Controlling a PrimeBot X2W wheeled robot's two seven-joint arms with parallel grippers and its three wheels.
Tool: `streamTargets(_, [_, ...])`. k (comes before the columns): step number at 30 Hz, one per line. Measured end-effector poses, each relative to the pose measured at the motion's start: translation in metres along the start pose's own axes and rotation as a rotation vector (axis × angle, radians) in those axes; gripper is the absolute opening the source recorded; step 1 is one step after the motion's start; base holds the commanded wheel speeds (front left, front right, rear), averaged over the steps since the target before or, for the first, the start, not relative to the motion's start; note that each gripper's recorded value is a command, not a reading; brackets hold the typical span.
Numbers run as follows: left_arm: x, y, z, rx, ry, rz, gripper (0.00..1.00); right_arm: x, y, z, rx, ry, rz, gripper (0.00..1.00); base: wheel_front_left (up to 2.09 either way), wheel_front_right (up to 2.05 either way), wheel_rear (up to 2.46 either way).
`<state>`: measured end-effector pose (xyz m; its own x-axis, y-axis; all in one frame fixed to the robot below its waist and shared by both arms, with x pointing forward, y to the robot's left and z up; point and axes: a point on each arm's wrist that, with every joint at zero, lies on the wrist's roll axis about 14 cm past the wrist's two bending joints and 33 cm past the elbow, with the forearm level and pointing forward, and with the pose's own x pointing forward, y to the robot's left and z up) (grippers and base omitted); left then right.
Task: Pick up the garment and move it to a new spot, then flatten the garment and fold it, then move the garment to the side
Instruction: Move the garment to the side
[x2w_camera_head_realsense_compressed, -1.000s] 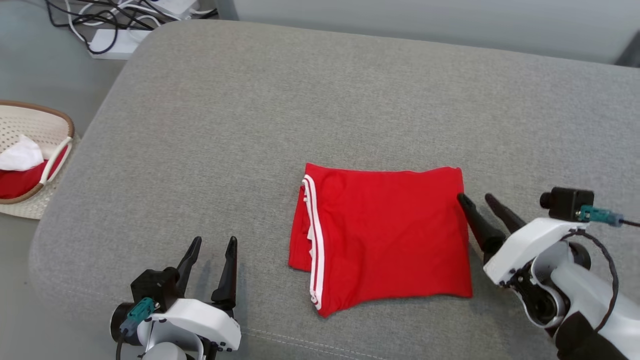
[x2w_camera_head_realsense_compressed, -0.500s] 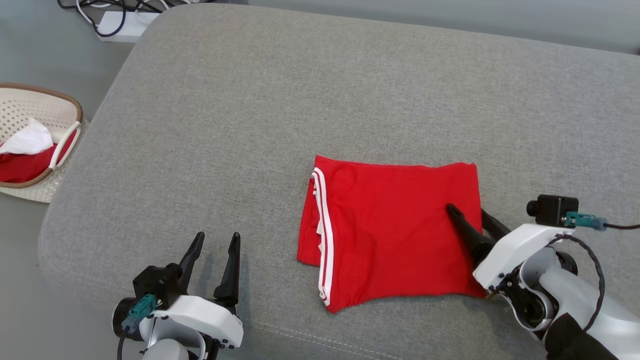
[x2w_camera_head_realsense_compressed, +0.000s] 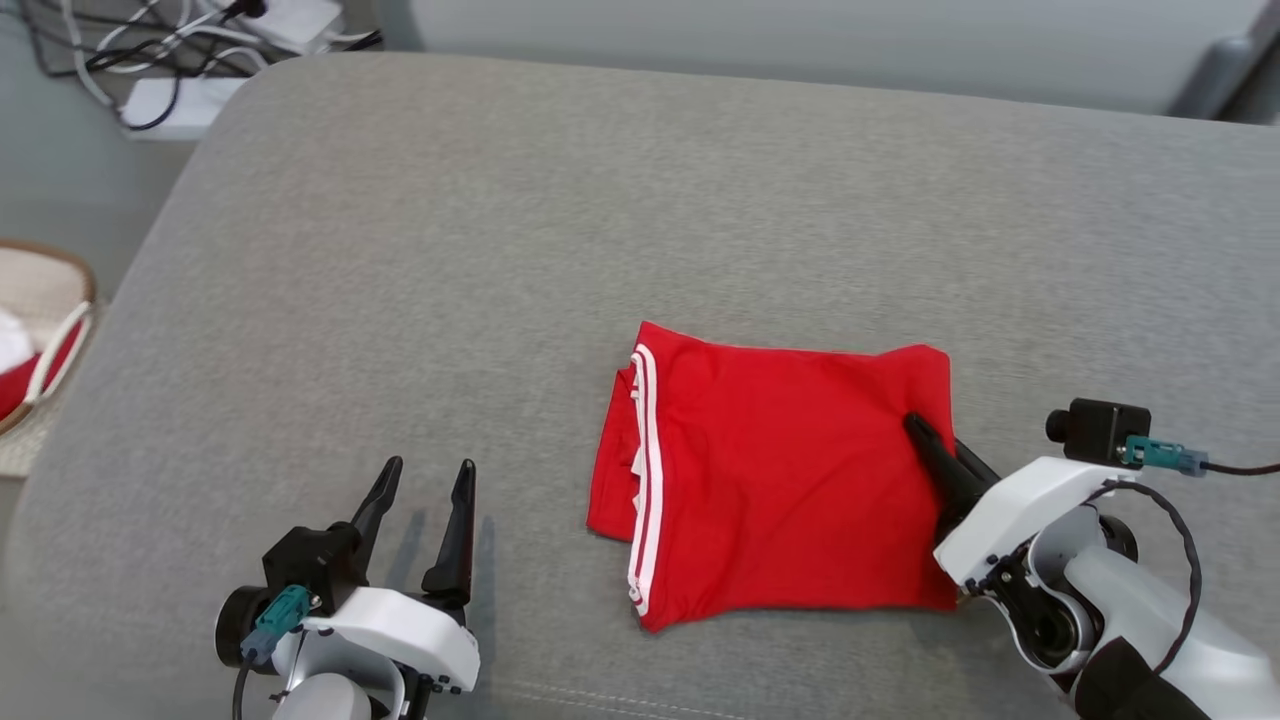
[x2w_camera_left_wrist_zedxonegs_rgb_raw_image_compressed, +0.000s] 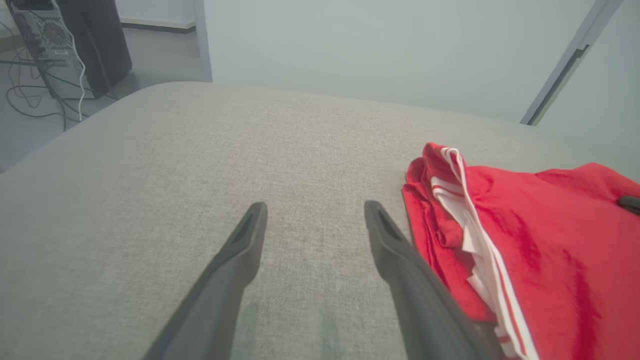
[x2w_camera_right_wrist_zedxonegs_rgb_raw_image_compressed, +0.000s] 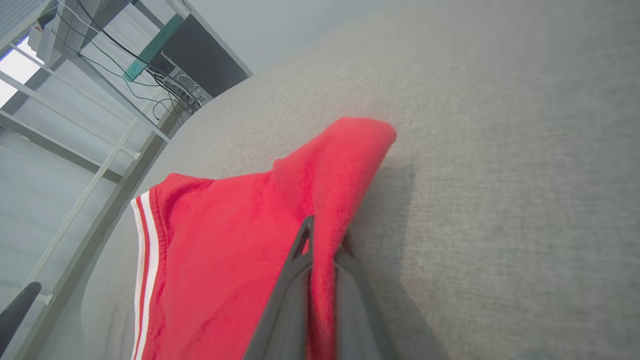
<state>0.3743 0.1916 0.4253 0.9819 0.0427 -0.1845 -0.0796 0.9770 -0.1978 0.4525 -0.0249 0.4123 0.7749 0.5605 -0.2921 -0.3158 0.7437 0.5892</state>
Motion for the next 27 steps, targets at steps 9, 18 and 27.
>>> streamTargets(9, [0.024, -0.061, 0.006, 0.032, -0.016, -0.191, 1.0, -0.061, -0.052, 0.034, -0.019, -0.156, -0.171, 0.0, 0.0, 0.0, 0.0])
streamTargets(18, [0.04, -0.127, -0.002, 0.055, 0.004, -0.38, 1.0, -0.134, -0.092, 0.037, 0.033, -0.274, -0.342, 0.0, 0.0, 0.0, 0.0])
streamTargets(27, [0.047, -0.182, -0.015, 0.07, 0.033, -0.525, 1.0, -0.194, -0.122, 0.033, 0.079, -0.353, -0.491, 0.0, 0.0, 0.0, 0.0])
